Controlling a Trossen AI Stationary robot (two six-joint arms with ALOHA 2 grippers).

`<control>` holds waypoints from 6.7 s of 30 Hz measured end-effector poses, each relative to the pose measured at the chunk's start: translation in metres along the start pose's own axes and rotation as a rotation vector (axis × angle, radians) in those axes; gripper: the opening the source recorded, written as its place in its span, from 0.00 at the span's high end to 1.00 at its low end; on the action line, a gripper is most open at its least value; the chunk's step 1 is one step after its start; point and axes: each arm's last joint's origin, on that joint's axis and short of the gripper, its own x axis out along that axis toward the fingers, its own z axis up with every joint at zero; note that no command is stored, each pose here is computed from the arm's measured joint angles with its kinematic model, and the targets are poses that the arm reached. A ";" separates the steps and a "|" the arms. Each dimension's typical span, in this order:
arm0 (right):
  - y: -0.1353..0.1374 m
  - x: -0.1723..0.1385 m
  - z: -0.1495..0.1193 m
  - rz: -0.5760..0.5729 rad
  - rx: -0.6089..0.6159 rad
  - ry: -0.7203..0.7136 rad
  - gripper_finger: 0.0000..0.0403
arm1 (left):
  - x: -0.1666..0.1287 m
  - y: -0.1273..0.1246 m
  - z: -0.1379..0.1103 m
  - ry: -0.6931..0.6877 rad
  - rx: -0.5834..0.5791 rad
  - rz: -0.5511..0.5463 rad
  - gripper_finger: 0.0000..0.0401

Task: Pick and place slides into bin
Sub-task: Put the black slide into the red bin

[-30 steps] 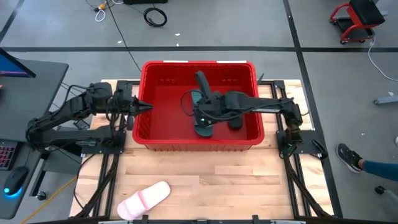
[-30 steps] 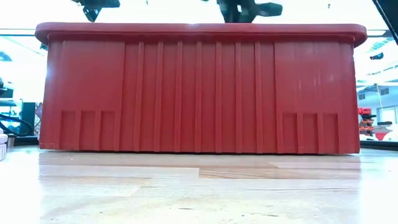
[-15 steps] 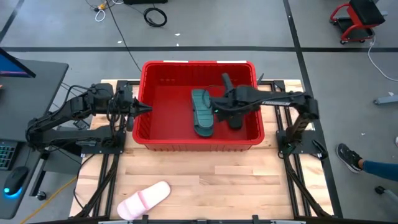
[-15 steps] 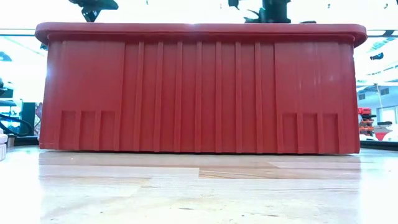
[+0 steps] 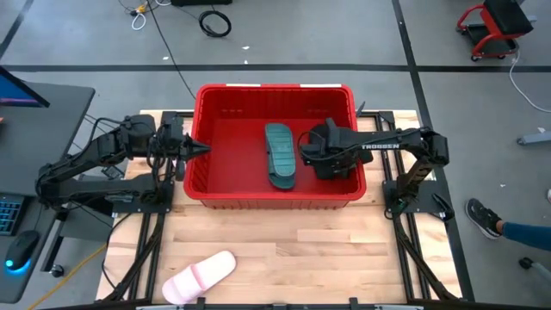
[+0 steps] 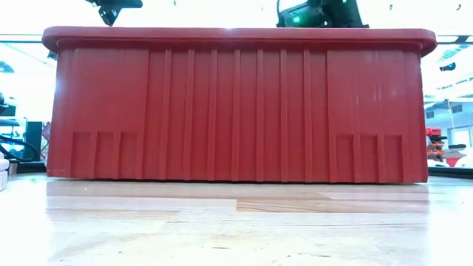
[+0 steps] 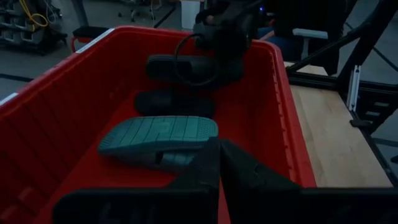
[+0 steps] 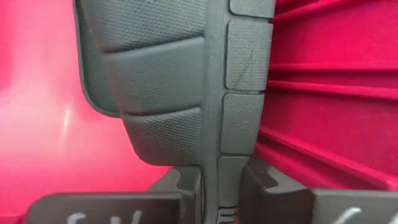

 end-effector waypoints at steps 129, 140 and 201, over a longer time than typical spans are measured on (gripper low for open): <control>0.025 -0.006 0.109 0.715 -0.896 -0.475 0.02 | 0.003 0.026 0.032 -0.312 -0.002 0.297 0.95; 0.027 0.025 0.136 0.693 -0.932 -0.431 0.02 | 0.003 0.026 0.032 -0.310 -0.049 0.290 0.97; 0.024 0.041 0.142 0.788 -0.809 -0.257 0.15 | 0.003 0.028 0.032 -0.314 -0.057 0.334 0.95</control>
